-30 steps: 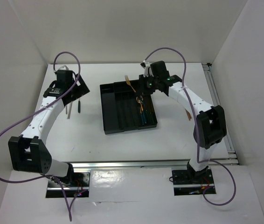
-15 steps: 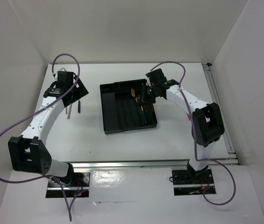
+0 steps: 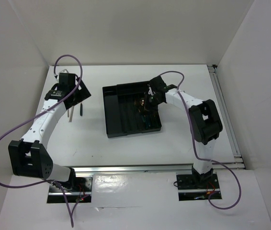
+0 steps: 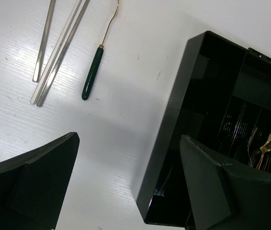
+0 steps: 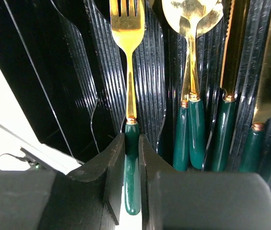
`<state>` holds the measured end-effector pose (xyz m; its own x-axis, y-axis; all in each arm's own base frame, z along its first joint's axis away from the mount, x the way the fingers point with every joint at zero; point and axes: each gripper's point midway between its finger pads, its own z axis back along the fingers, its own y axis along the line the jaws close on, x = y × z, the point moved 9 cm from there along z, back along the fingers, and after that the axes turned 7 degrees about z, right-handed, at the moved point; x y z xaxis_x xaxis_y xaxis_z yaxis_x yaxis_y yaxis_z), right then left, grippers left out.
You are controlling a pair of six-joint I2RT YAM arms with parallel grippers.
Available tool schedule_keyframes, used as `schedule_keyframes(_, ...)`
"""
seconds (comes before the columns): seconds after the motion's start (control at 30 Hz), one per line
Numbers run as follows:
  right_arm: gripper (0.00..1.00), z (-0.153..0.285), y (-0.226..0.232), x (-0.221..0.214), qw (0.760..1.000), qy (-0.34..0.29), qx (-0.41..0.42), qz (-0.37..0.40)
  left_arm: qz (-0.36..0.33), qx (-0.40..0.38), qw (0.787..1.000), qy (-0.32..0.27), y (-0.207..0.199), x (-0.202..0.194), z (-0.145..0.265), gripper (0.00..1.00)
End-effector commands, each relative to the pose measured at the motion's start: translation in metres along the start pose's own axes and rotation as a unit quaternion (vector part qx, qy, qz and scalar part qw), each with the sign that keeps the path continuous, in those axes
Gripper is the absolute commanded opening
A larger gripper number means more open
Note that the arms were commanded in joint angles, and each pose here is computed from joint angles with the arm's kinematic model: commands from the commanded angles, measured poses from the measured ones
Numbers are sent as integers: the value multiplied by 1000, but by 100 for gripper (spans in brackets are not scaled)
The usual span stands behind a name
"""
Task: Sort the eating utensils into containers
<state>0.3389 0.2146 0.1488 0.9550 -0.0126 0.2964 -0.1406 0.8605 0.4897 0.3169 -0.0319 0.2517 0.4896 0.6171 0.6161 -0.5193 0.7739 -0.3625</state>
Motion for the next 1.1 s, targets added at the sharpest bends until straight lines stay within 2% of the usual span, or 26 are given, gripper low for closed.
schedule_keyframes(0.0, 0, -3, 3, 0, 1000, 8, 25, -10, -2, -14, 1000, -16, -4, 6, 7, 100)
schedule_keyframes(0.27, 0, -19, -3, -3, 999, 27, 31, -16, -5, -4, 1000, -12, -4, 7, 4, 100)
schedule_keyframes(0.33, 12, -19, -2, -3, 999, 30, 37, -16, -5, -1, 1000, -8, -4, 6, 1, 100)
schedule_keyframes(0.43, 24, -18, 0, -3, 998, 31, 48, -14, -24, -13, 1000, -5, -5, 6, 2, 100)
schedule_keyframes(0.57, 32, -18, 2, 2, 998, 18, 60, 13, -67, -41, 997, 5, -7, 6, 2, 100)
schedule_keyframes(0.73, 43, -3, 9, 14, 997, -22, 53, 51, -121, -72, 989, 45, -11, -1, -8, 100)
schedule_keyframes(0.83, 43, 8, 12, 19, 994, -48, 49, 83, -140, -57, 985, 76, -9, -5, -19, 100)
schedule_keyframes(0.9, 43, 18, 11, 24, 992, -68, 40, 98, -141, -52, 986, 73, -10, -3, -21, 99)
schedule_keyframes(1.07, 42, 42, 3, 42, 980, -133, 19, 147, -148, -38, 982, 111, 6, -11, -46, 88)
